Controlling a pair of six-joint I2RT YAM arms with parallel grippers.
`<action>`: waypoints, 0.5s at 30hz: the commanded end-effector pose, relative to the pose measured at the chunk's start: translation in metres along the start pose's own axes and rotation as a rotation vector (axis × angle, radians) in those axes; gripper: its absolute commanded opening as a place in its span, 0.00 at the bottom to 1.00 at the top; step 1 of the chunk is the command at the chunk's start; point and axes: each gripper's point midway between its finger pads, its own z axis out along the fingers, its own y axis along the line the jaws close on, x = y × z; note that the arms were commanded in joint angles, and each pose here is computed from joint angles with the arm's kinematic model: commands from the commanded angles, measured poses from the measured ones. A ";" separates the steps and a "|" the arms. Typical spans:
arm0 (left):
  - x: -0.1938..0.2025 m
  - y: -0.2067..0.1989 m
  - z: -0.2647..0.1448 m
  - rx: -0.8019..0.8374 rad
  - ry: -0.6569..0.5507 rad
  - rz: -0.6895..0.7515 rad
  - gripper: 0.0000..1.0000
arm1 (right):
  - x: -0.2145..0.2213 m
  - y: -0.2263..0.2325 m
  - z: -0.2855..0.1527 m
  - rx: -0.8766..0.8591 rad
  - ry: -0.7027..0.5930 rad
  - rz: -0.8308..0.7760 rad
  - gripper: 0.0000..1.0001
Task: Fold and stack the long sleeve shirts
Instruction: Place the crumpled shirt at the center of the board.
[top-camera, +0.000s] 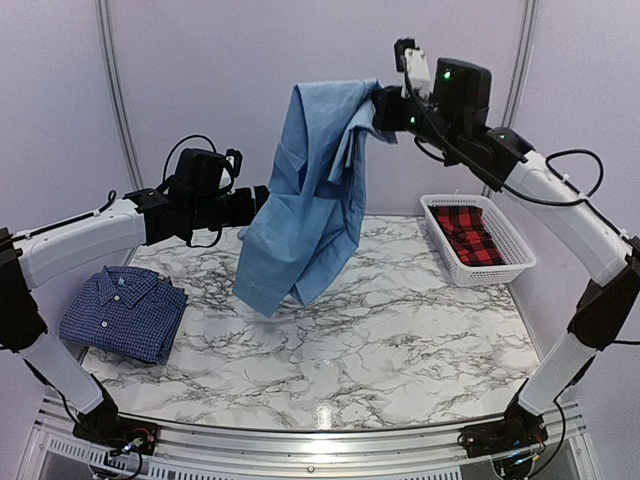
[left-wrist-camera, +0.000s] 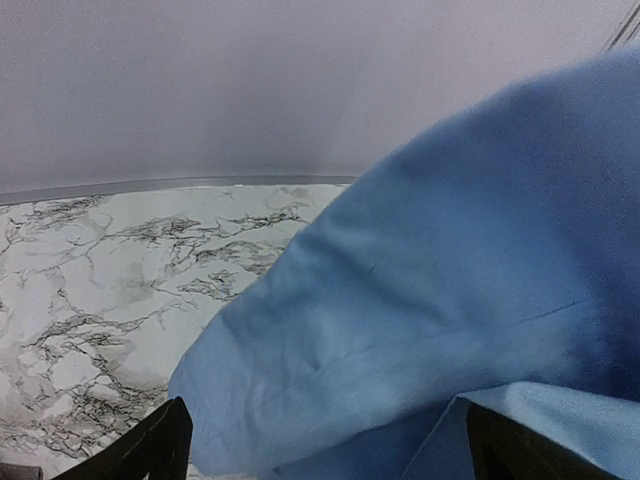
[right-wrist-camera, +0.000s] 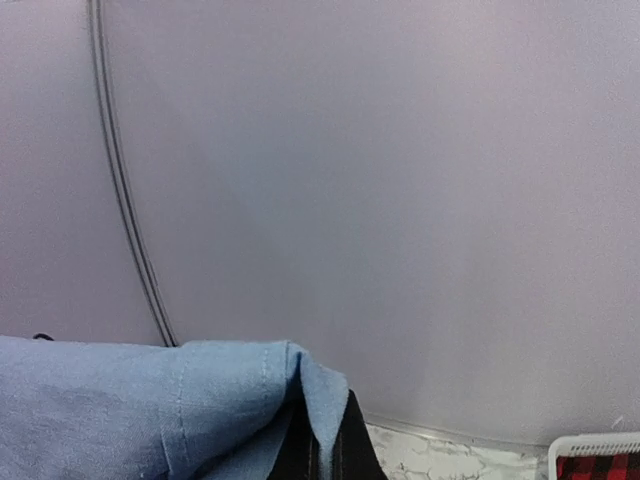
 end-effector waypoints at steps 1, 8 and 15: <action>0.012 0.003 -0.003 0.011 0.040 -0.003 0.99 | 0.169 -0.077 0.017 0.204 0.380 0.146 0.00; 0.049 0.015 0.001 0.012 0.142 0.001 0.99 | 0.323 -0.114 -0.084 0.278 0.709 0.167 0.58; 0.112 0.031 0.002 0.003 0.280 -0.092 0.99 | 0.307 -0.042 -0.102 0.022 0.654 -0.012 0.83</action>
